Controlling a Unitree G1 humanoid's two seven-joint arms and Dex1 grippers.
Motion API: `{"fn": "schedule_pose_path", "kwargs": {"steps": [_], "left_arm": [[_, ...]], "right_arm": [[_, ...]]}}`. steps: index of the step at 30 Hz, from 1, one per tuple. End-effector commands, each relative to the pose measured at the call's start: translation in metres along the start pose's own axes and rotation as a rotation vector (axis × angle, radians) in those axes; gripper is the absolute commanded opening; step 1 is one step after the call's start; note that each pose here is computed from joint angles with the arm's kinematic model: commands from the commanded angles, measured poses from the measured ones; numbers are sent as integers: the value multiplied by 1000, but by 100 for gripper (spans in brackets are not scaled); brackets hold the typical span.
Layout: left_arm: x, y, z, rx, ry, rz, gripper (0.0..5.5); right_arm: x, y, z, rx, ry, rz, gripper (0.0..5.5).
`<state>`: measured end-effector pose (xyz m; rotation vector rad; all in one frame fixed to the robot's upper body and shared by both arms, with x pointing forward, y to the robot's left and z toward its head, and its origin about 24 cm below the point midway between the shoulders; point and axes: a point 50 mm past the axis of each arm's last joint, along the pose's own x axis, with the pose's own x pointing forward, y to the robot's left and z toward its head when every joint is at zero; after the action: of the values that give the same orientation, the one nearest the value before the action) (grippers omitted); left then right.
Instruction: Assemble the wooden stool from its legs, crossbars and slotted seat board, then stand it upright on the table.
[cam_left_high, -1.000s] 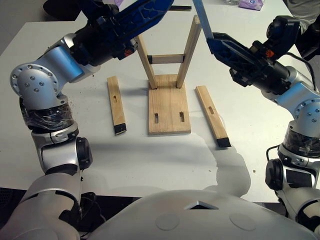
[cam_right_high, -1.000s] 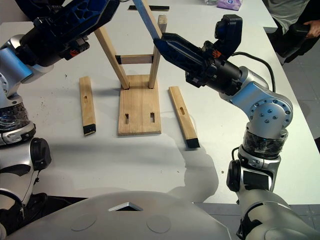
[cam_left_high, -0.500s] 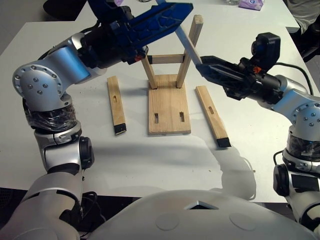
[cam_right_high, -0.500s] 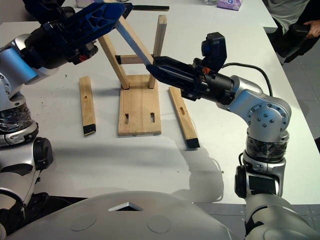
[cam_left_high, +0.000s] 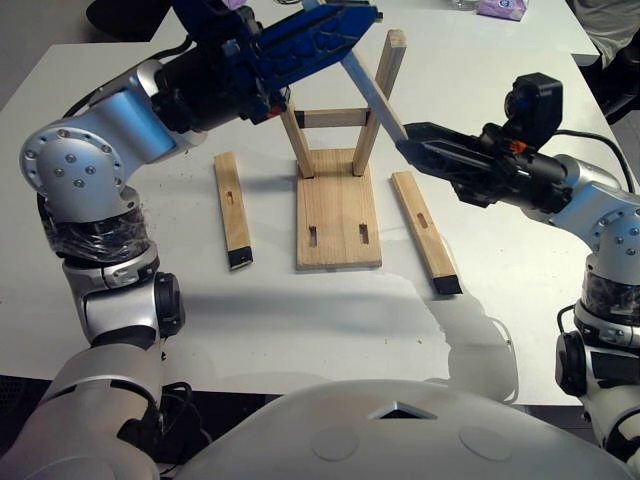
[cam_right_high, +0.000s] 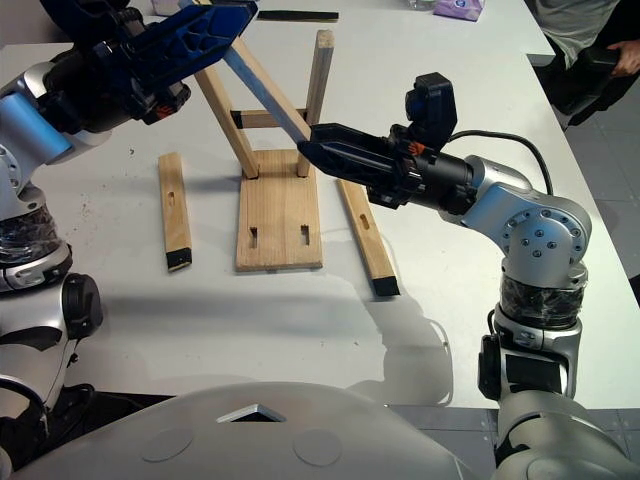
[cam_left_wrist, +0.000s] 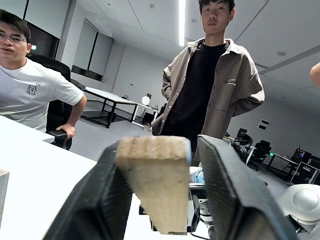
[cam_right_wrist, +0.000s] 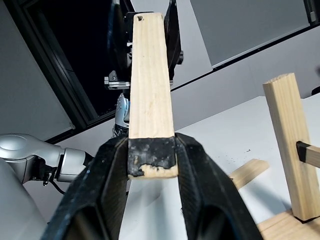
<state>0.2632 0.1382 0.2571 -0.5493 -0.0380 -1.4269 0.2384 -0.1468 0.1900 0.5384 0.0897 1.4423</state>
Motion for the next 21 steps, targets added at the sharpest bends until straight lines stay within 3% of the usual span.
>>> {"fn": "schedule_pose_path", "kwargs": {"steps": [1, 10, 14, 21], "left_arm": [[-7, -3, -3, 32, 15, 14, 134], [-18, -4, -7, 51, -21, 63, 133], [-19, -2, -5, 65, -41, 87, 133], [-23, 3, -4, 97, -46, 129, 131]], "right_arm": [[-1, -2, 8, 1, 4, -9, 131], [-1, -9, 13, 14, -15, -30, 131], [-3, -16, 12, -99, -34, -108, 131], [-15, -19, -6, -190, 36, -212, 257]]}}
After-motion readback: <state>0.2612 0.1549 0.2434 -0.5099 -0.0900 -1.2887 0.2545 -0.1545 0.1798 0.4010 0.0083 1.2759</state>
